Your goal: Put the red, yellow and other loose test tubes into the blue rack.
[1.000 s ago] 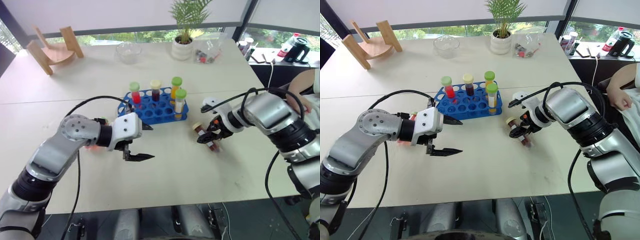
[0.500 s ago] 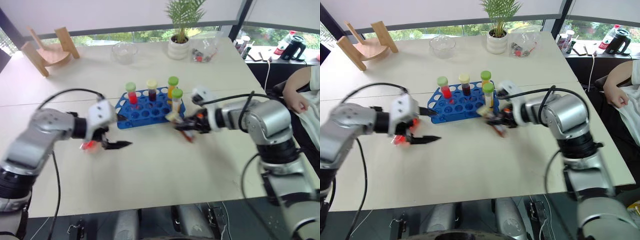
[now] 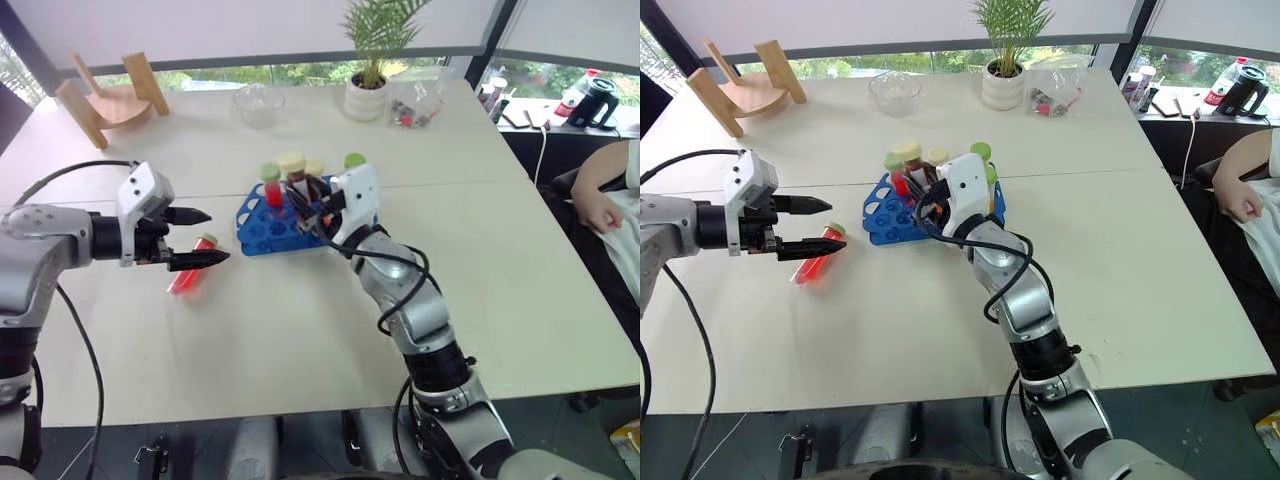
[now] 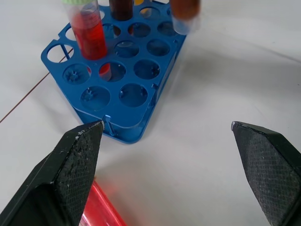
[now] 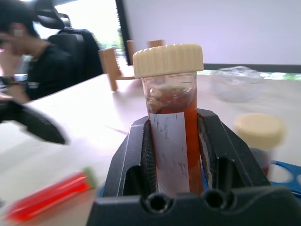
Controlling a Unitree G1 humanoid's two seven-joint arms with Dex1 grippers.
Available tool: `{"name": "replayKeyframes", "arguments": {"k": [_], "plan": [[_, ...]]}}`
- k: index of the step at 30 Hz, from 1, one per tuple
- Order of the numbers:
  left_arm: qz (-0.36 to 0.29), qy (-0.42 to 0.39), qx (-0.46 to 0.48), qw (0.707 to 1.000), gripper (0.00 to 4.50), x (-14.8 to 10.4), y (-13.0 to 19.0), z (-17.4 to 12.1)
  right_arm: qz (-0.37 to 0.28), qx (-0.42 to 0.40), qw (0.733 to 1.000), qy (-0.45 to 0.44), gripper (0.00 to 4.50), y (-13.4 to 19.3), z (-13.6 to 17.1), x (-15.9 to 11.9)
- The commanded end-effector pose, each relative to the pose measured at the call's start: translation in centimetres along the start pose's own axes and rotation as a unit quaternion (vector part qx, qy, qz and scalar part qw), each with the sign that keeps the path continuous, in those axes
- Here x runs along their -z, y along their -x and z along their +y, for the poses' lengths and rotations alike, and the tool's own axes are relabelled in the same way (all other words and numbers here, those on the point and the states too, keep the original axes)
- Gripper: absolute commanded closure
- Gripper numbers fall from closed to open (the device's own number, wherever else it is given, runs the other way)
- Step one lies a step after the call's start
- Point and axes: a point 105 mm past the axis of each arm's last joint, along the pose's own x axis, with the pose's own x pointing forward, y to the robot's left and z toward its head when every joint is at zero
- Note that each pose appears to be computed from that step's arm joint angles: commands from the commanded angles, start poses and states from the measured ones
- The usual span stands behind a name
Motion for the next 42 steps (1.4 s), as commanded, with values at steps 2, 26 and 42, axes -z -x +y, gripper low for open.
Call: {"name": "replayKeyframes", "arguments": {"k": [2, 26, 42], "plan": [[-0.003, -0.023, 0.004, 1.0, 0.0, -0.7, -0.2, -0.4, -0.033, 0.024, 0.999, 0.035, 3.68, -0.5, -0.8, -0.6], [-0.006, -0.021, -0.007, 1.0, 0.0, -0.7, -0.6, -0.1, -0.025, 0.014, 0.999, 0.029, 3.18, 0.0, 0.7, 2.5], [0.032, -0.008, -0.09, 0.995, 0.0, -0.4, 2.3, 3.2, -0.055, -0.137, 0.988, 0.043, 0.08, 4.3, 2.9, -4.5]]}}
